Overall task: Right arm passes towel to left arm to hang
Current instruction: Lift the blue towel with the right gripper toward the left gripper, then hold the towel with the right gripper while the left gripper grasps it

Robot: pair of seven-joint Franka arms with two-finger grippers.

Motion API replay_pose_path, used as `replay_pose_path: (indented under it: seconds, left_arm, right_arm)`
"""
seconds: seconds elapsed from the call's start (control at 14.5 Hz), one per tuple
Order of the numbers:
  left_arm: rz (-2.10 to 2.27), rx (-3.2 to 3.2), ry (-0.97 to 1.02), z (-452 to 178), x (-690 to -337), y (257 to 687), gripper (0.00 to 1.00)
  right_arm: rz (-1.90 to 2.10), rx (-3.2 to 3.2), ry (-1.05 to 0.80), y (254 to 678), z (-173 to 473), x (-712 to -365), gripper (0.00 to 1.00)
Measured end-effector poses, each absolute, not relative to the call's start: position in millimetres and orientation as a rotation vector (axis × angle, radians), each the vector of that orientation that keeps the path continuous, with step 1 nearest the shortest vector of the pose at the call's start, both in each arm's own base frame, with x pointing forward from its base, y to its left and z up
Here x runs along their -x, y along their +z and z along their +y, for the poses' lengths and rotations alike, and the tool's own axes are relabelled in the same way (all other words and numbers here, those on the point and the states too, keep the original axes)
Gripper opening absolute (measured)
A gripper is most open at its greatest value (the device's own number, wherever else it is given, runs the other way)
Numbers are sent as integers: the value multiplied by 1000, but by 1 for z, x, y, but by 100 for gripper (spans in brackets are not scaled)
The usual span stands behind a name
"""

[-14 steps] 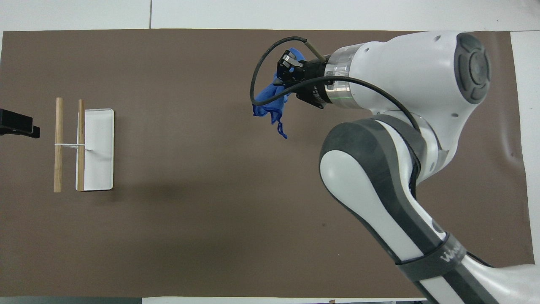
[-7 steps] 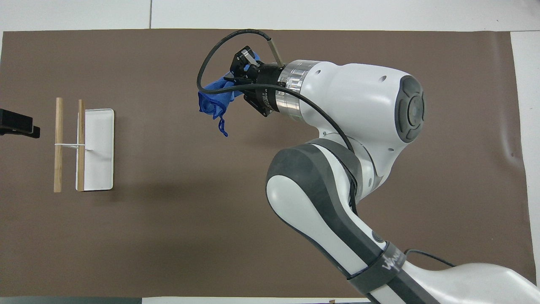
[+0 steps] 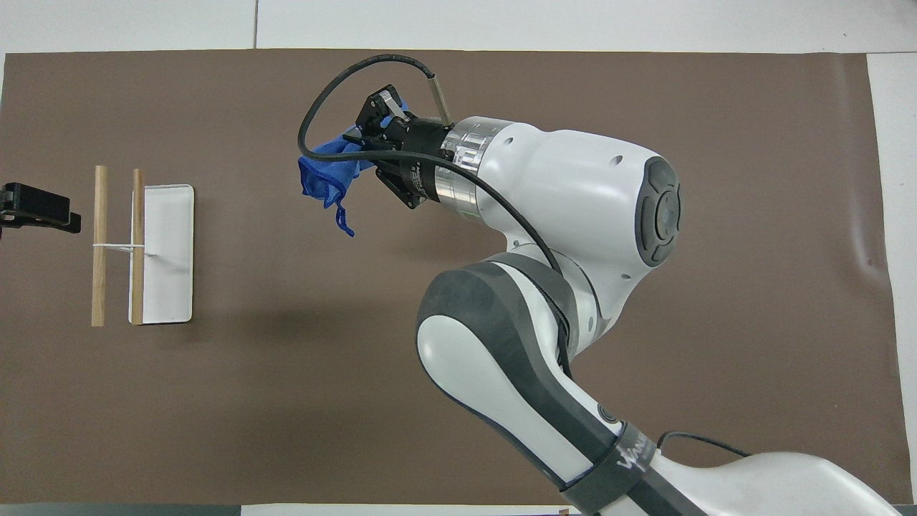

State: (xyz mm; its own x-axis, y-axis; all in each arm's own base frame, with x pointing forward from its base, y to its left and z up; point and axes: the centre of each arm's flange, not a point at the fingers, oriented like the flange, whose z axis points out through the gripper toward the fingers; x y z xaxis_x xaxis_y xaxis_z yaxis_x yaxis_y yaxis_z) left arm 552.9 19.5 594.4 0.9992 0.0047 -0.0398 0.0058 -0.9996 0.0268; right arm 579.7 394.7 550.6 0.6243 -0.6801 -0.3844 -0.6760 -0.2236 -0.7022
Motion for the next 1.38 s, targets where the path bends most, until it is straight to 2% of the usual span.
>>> replay_pose_path:
  seconds: [0.55,0.9,1.38]
  left_arm:
    - [200,-3041,-24,-35,-558,575,100]
    - [645,-2788,-42,-61,-557,540,100]
    - [1251,-2343,-108,-99,-561,504,100]
  right_arm:
    - [1066,1929,32,550,410,-570,6]
    - [1045,1914,35,537,438,-562,6]
    - [1014,1920,48,540,455,-551,6]
